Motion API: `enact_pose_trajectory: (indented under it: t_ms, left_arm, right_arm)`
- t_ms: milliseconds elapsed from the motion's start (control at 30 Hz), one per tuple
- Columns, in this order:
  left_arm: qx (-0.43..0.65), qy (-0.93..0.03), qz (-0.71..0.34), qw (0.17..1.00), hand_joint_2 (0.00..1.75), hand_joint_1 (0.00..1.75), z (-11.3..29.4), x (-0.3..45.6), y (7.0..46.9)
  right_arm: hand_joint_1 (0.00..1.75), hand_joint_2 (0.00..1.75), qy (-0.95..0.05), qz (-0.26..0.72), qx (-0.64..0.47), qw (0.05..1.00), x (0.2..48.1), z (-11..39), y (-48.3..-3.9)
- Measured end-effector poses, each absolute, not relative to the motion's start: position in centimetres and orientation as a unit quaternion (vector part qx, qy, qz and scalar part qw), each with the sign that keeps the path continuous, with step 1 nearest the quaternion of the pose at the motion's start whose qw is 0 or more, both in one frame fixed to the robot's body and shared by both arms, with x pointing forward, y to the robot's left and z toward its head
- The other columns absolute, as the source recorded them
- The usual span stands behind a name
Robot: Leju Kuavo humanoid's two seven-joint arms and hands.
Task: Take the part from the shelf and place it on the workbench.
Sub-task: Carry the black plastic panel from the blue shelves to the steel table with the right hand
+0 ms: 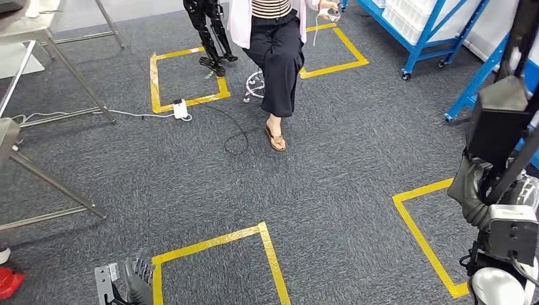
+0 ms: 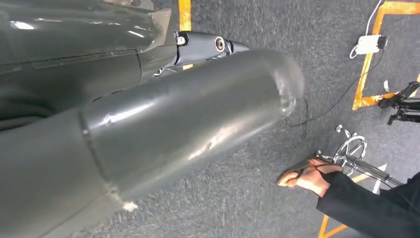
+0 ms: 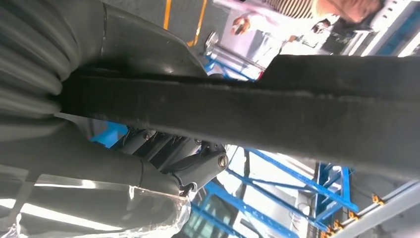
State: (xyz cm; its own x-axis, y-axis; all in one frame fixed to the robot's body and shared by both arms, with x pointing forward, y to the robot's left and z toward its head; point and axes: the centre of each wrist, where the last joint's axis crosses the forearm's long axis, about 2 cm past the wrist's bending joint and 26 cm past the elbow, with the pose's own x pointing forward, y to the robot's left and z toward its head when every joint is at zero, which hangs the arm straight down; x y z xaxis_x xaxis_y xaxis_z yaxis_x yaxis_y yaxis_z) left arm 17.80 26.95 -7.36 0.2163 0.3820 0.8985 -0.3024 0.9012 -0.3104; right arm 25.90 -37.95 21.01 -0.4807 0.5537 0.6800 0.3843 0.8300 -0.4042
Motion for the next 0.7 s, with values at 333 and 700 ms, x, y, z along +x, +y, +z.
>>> enact_pose_trajectory:
  t_ms: [333,700]
  left_arm:
    - [-0.002,-0.583,0.221,0.782,0.00,0.00,-7.6,17.3,28.4]
    - [0.009,-0.568,0.230,0.790,0.00,0.00,-8.0,16.2,27.9]
  right_arm:
    - [1.57,1.75,-0.860,0.087,-0.267,0.426,26.5,21.0,-37.6]
    - [1.57,1.75,-0.863,0.089,-0.264,0.422,28.3,21.9,-37.5]
